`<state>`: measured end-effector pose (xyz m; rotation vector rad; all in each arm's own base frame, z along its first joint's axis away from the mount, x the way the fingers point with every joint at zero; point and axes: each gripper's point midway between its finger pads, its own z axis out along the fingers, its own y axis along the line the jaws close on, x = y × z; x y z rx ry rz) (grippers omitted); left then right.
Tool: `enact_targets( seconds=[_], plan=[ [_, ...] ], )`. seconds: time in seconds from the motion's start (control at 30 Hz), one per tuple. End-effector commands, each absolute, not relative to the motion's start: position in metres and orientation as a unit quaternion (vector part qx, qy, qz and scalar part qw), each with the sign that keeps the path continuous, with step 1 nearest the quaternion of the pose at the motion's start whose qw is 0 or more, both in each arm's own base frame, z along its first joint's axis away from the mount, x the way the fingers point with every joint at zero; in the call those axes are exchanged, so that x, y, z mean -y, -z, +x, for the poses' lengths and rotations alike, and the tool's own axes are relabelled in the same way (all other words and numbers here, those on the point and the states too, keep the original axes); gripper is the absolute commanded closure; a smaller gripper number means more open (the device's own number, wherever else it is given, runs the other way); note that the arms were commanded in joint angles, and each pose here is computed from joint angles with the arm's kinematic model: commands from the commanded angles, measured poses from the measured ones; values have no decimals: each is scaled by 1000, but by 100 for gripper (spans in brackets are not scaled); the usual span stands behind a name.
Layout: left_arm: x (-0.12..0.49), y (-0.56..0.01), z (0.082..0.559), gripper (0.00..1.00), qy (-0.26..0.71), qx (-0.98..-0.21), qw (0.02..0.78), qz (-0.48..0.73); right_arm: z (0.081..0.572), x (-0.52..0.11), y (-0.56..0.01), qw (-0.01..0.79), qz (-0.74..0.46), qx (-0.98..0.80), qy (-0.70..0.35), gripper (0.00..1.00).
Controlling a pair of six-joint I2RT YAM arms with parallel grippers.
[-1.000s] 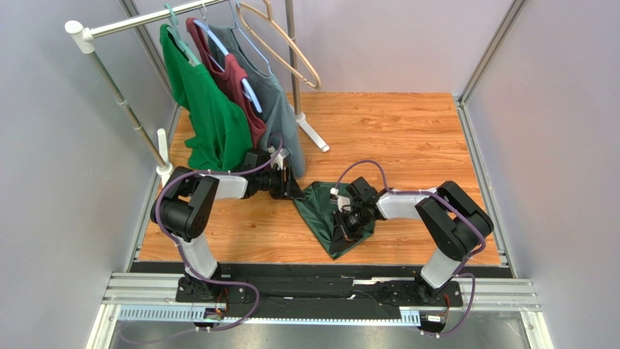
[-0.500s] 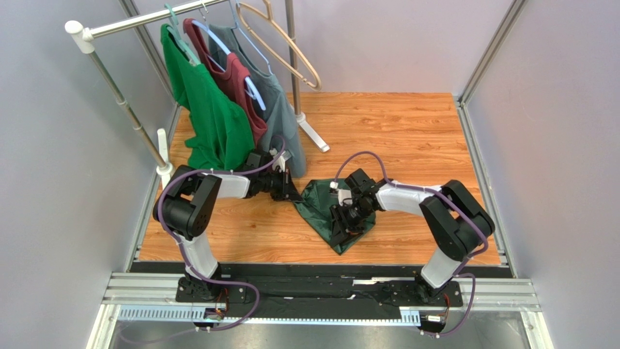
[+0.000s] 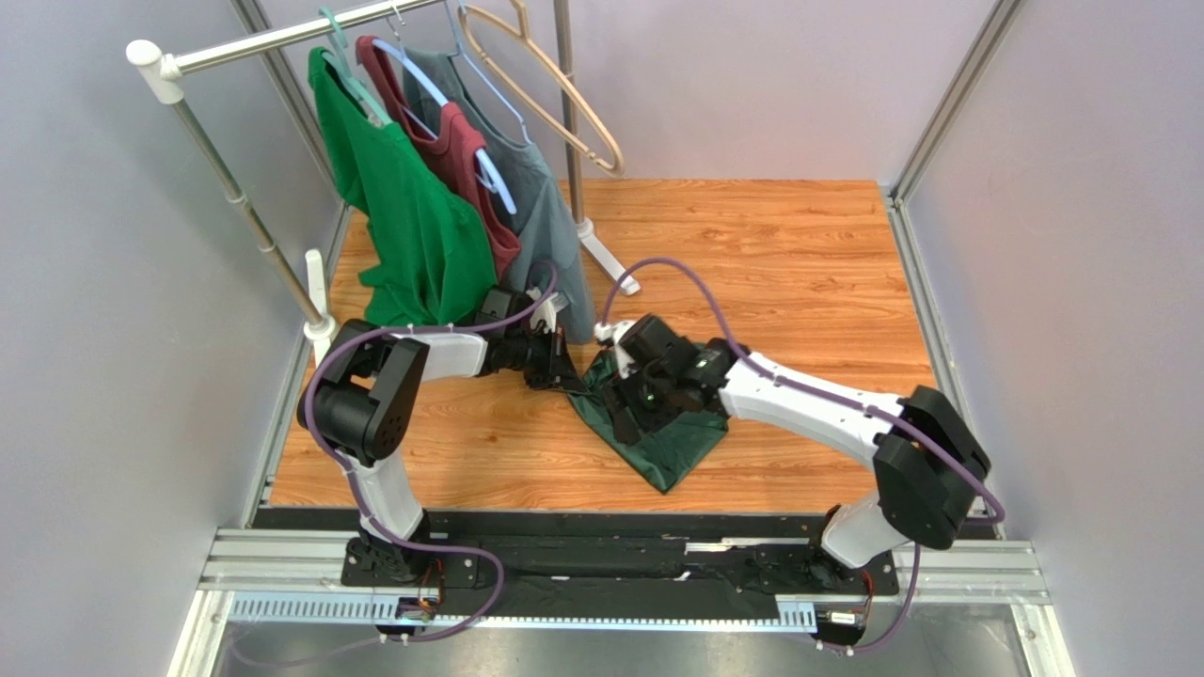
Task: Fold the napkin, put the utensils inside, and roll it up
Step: Roll the napkin with the utensil
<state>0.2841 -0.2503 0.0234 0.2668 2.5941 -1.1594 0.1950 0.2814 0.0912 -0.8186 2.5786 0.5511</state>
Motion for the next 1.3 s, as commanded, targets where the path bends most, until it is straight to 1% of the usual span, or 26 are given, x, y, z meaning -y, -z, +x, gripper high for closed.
enact_targets(
  seconds=[0.0, 0.07, 0.3, 0.43, 0.57, 0.67, 0.7, 0.77, 0.8, 0.87, 0.9, 0.93, 0.97, 1.0, 1.1, 1.27],
  plan=[
    [251, -29, 286, 100, 395, -900, 148, 105, 208, -287, -67, 238, -318, -913, -92, 35],
    [251, -30, 286, 100, 395, -901, 147, 106, 207, -286, -58, 244, -323, -911, -73, 35],
    [251, -29, 286, 100, 393, -902, 145, 106, 187, -285, -38, 224, -334, -913, -71, 35],
    [250, -28, 286, 100, 391, -903, 143, 104, 175, -282, -28, 203, -331, -918, -81, 37],
    [250, -29, 286, 100, 391, -903, 146, 104, 164, -282, -23, 186, -324, -923, -95, 43],
    [250, -29, 286, 100, 391, -903, 146, 102, 158, -282, -20, 176, -317, -926, -103, 54],
    [250, -30, 287, 100, 390, -903, 149, 102, 157, -282, -19, 173, -316, -927, -105, 62],
    [251, -33, 288, 100, 395, -900, 154, 102, 153, -282, -15, 166, -315, -928, -111, 69],
    [251, -34, 287, 100, 395, -900, 155, 102, 152, -281, -12, 161, -316, -928, -111, 76],
    [250, -42, 292, 93, 394, -897, 174, 98, 149, -281, -8, 153, -315, -929, -123, 84],
    [249, -43, 291, 72, 392, -898, 178, 96, 146, -283, -8, 144, -315, -928, -136, 89],
    [248, -47, 293, 61, 391, -897, 186, 91, 142, -286, -9, 136, -316, -926, -153, 90],
    [245, -56, 297, 54, 389, -894, 203, 86, 144, -285, -7, 135, -310, -926, -166, 90],
    [242, -57, 296, 44, 387, -895, 207, 81, 144, -285, -7, 131, -307, -926, -177, 91],
    [237, -71, 300, 37, 381, -891, 235, 74, 142, -287, -9, 121, -306, -919, -218, 91],
    [233, -88, 295, 36, 385, -878, 271, 91, 139, -292, -12, 93, -299, -905, -289, 92]
  ],
)
